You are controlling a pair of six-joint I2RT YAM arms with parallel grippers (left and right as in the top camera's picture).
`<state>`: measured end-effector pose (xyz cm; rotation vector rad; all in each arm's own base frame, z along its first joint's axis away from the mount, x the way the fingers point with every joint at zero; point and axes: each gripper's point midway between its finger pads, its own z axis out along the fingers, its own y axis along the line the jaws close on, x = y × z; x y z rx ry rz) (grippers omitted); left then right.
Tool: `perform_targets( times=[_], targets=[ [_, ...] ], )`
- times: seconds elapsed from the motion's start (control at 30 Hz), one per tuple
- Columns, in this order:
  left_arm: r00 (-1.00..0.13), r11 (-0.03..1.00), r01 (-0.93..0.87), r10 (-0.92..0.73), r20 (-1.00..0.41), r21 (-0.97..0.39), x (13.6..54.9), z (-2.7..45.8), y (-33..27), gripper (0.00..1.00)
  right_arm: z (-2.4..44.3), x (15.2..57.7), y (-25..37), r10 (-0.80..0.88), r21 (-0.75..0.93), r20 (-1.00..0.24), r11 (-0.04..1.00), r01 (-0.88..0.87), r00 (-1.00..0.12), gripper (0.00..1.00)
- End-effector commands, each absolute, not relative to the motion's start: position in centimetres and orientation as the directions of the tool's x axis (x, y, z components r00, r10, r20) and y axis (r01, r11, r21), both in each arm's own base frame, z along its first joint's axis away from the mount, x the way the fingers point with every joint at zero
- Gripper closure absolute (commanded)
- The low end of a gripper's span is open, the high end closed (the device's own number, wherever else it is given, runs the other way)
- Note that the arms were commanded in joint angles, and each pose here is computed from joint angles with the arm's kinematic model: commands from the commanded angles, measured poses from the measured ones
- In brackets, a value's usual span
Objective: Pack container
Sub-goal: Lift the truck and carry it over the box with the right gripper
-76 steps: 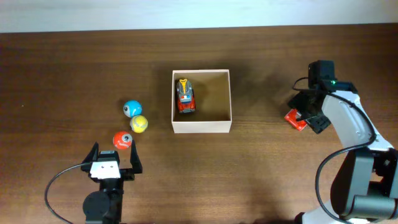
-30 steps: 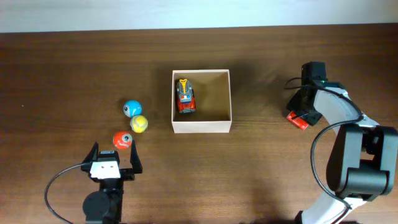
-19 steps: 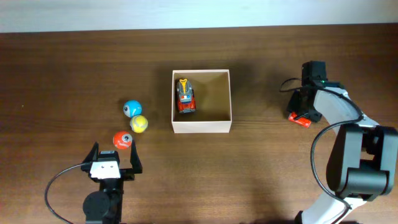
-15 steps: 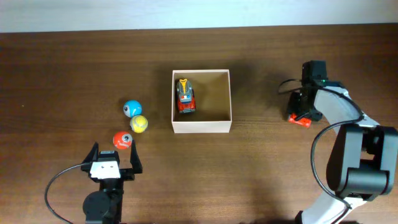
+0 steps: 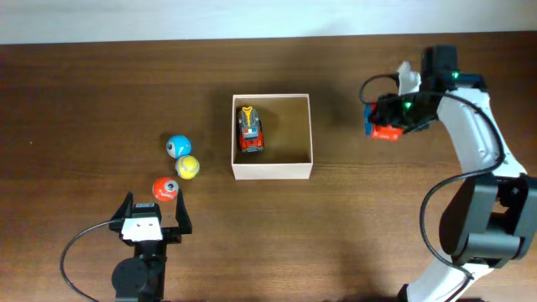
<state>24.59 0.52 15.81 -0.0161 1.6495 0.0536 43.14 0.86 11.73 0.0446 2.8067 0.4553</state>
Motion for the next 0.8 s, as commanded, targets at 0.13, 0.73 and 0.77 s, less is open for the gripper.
perform_targets(
  times=[0.13, 0.73, 0.77],
  targets=[
    [-0.076, 0.999, -0.036, 0.037, -0.996, 0.04, 24.6, 15.8, 0.5, 0.01, 18.9, 43.5, 11.4, -0.163, 0.468, -0.451, 0.794, -0.388, -0.878, 0.5],
    [-0.076, 0.999, -0.036, 0.037, -0.996, 0.04, 24.6, 15.8, 0.5, 0.01, 17.6, 44.8, 21.5, -0.009, 0.217, -0.496, 0.967, -0.134, -0.868, 0.5],
    [-0.076, 0.999, -0.036, 0.037, -0.996, 0.04, 24.6, 15.8, 0.5, 0.01, 17.3, 44.8, 21.6, -0.001, 0.206, -0.495, 0.971, -0.118, -0.869, 0.5]
  ],
)
